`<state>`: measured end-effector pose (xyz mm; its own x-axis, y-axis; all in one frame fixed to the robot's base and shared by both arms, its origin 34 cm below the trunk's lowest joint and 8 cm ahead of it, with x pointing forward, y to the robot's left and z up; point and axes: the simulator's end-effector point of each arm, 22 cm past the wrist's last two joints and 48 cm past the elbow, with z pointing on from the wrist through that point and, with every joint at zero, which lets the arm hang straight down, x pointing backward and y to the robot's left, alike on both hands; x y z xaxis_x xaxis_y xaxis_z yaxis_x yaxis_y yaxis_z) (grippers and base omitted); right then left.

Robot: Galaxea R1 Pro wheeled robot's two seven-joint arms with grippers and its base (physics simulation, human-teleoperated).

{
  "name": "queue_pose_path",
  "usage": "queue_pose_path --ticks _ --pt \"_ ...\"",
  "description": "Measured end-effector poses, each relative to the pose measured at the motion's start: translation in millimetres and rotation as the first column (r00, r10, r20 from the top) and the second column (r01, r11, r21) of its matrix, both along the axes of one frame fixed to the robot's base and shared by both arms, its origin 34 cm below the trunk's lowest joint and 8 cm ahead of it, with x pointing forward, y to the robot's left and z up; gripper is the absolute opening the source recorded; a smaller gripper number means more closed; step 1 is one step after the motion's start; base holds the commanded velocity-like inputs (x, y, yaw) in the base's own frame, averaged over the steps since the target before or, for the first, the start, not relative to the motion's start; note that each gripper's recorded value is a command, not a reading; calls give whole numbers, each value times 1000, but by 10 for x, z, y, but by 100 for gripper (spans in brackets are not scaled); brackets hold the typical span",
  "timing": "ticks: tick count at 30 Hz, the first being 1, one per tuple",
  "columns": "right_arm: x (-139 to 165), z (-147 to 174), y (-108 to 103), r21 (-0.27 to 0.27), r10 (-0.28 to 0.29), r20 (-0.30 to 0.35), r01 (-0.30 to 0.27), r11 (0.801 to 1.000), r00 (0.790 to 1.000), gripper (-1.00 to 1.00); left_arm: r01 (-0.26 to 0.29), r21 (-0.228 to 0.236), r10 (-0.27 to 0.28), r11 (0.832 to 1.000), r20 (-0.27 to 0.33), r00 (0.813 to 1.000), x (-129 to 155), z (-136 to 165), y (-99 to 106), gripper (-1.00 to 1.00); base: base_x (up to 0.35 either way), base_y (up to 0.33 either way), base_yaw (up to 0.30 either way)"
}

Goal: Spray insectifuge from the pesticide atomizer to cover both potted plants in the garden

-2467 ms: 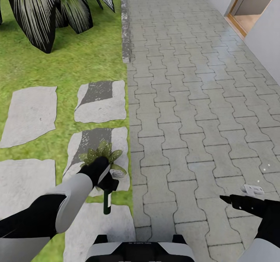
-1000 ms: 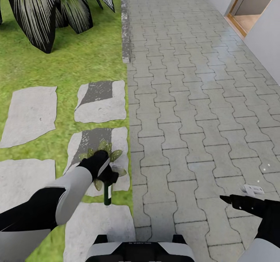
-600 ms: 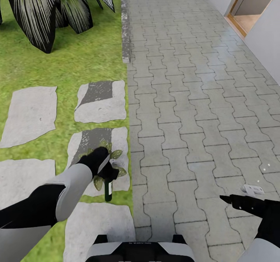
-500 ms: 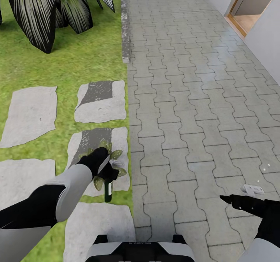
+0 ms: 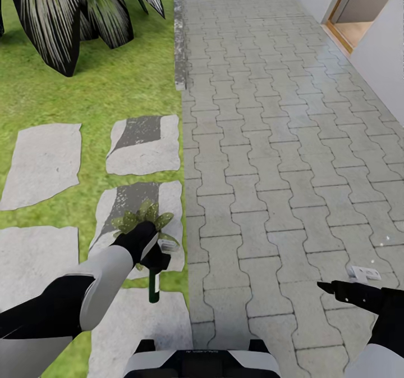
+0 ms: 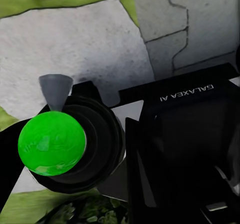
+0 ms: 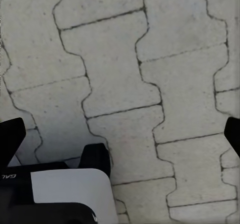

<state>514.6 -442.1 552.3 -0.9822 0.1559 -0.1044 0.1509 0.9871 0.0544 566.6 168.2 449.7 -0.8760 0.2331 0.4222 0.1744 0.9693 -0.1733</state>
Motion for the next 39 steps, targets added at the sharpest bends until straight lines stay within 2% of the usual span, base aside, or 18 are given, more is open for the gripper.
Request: queue_pose_path --ticks 7,29,39 --pt "33 43 -2 0 -2 12 2 1000 1000 100 6 0 -6 1000 12 1000 41 48 -19 -100 -9 -44 0" --pt "138 178 -2 -1 -1 46 1 1000 999 100 3 -4 -2 1000 46 999 178 203 -35 -100 -117 -306 2" --pt "168 222 -8 -4 -1 57 1 1000 998 100 -5 -9 5 1000 58 998 229 264 -48 -100 -57 -120 190"
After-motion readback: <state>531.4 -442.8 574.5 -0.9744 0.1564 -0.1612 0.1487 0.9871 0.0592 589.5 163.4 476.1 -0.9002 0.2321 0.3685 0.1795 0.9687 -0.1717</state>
